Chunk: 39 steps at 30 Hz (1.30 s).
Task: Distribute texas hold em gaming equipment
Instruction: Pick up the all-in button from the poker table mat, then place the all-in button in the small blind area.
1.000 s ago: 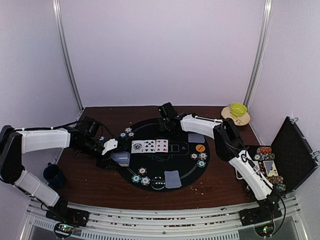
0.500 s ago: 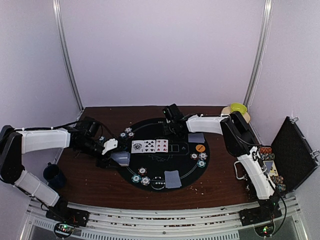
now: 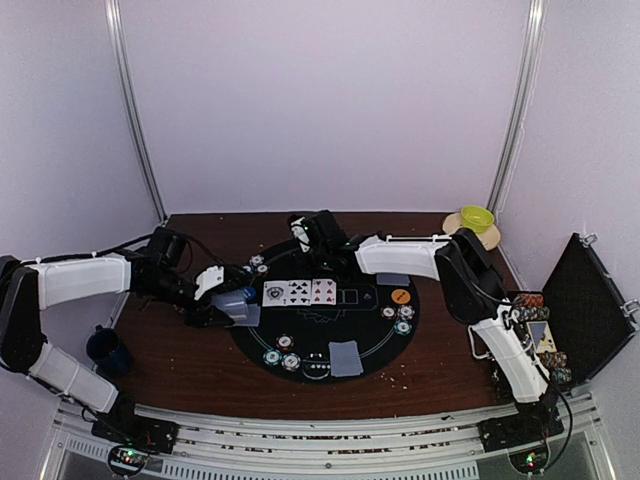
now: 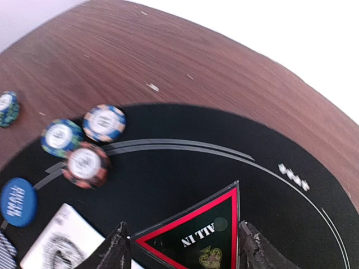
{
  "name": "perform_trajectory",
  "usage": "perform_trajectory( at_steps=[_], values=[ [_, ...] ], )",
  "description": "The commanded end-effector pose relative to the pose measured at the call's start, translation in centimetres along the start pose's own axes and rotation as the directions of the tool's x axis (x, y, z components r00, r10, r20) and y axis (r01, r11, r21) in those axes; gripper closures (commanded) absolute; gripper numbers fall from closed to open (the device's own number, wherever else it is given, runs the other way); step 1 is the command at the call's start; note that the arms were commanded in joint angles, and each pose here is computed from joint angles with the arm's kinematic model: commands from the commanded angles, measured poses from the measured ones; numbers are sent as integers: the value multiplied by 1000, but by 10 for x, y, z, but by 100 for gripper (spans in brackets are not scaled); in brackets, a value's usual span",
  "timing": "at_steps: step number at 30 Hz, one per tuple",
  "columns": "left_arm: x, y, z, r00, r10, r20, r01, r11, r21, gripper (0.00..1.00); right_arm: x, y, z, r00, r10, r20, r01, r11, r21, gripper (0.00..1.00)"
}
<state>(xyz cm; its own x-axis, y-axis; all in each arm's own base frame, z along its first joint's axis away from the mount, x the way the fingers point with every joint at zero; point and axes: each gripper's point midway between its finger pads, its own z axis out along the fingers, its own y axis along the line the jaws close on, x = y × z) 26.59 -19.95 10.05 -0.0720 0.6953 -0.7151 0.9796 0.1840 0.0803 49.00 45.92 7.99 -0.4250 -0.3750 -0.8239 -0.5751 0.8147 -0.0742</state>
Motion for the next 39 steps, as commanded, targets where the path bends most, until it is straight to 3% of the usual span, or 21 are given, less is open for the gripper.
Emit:
perform_trajectory(
  at_steps=[1, 39],
  values=[
    [-18, 22, -17, 999, 14, 50, -10, 997, -76, 49, -29, 33, 1, 994, -68, 90, 73, 995, -61, 47],
    [-17, 27, -23, 998, -7, 64, 13, 996, -86, 49, -9, 66, 24, 975, -206, 89, 216, 969, -123, 46]
  ],
)
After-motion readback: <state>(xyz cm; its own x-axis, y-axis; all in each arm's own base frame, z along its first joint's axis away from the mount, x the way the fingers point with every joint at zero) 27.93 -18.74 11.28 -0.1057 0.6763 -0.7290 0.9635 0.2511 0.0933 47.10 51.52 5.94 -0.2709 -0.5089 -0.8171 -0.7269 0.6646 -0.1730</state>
